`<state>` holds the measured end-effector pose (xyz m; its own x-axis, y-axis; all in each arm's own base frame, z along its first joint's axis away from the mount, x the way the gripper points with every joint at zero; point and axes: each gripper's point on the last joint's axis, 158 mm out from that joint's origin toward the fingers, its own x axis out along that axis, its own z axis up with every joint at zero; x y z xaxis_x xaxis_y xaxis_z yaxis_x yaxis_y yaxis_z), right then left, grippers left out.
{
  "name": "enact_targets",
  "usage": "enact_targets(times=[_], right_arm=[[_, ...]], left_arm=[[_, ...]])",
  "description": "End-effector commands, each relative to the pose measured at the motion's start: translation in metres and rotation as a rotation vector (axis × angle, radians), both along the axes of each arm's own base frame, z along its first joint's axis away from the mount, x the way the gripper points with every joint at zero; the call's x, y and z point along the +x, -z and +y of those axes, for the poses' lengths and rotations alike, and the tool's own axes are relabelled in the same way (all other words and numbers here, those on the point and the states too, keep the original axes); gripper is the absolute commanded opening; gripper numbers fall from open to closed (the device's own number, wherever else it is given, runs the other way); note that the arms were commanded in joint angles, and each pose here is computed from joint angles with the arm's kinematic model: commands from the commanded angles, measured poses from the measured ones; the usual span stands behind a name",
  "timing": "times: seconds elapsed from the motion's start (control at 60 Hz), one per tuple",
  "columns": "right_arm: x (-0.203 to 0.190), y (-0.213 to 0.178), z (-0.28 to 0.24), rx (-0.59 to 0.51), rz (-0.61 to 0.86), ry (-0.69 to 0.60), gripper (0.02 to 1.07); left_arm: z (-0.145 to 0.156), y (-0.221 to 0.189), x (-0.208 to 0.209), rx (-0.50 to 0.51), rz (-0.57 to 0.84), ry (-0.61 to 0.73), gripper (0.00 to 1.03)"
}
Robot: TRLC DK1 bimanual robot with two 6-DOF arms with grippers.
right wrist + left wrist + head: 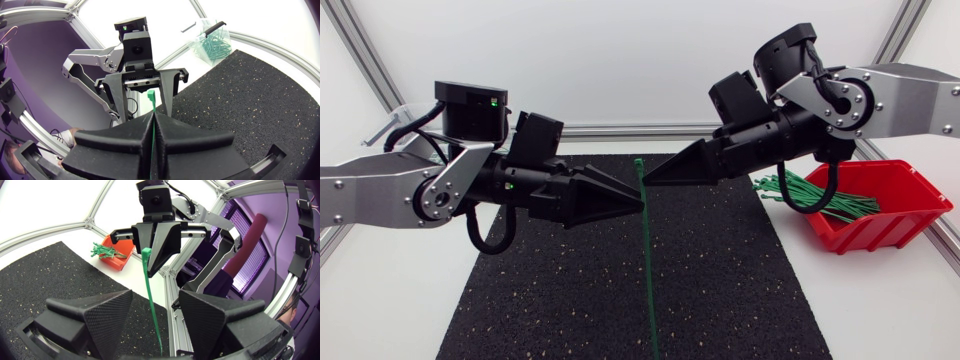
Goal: Take a green cable tie from the red box, thread the tail through the head to close it, then place it in the transparent bin on the left.
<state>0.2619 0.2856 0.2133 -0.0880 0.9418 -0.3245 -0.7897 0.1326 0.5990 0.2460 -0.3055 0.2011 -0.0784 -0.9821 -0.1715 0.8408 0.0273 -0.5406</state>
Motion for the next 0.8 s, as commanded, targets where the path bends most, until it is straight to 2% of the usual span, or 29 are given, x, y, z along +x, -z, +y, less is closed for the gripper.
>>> enact_targets(times=[0.0,0.267,0.333,0.45,0.55,0.6,0.783], right_arm=[[-0.006,0.006,0.001,-0.007,0.028,0.001,0.08],[-0.004,0.013,0.0,-0.061,-0.024,0.046,0.08],[-0.004,0.011,-0.003,-0.072,-0.059,0.073,0.21],[-0.016,0.009,0.004,-0.09,-0.105,0.072,0.73],[-0.025,0.01,0.01,-0.106,-0.129,0.055,0.9],[-0.025,0.01,0.011,-0.112,-0.137,0.057,0.93],[-0.013,0.015,0.006,-0.163,-0.171,0.113,0.94]], left_arm=[[0.001,0.004,0.0,0.001,0.024,-0.003,0.65],[0.011,-0.001,0.004,-0.005,0.016,-0.037,0.65],[0.017,-0.003,0.008,-0.007,0.015,-0.057,0.65],[0.026,-0.008,0.014,-0.014,0.004,-0.09,0.65],[0.031,-0.013,0.017,-0.019,-0.005,-0.108,0.65],[0.031,-0.013,0.016,-0.018,-0.004,-0.111,0.65],[0.035,-0.003,0.025,0.032,-0.022,-0.195,0.65]])
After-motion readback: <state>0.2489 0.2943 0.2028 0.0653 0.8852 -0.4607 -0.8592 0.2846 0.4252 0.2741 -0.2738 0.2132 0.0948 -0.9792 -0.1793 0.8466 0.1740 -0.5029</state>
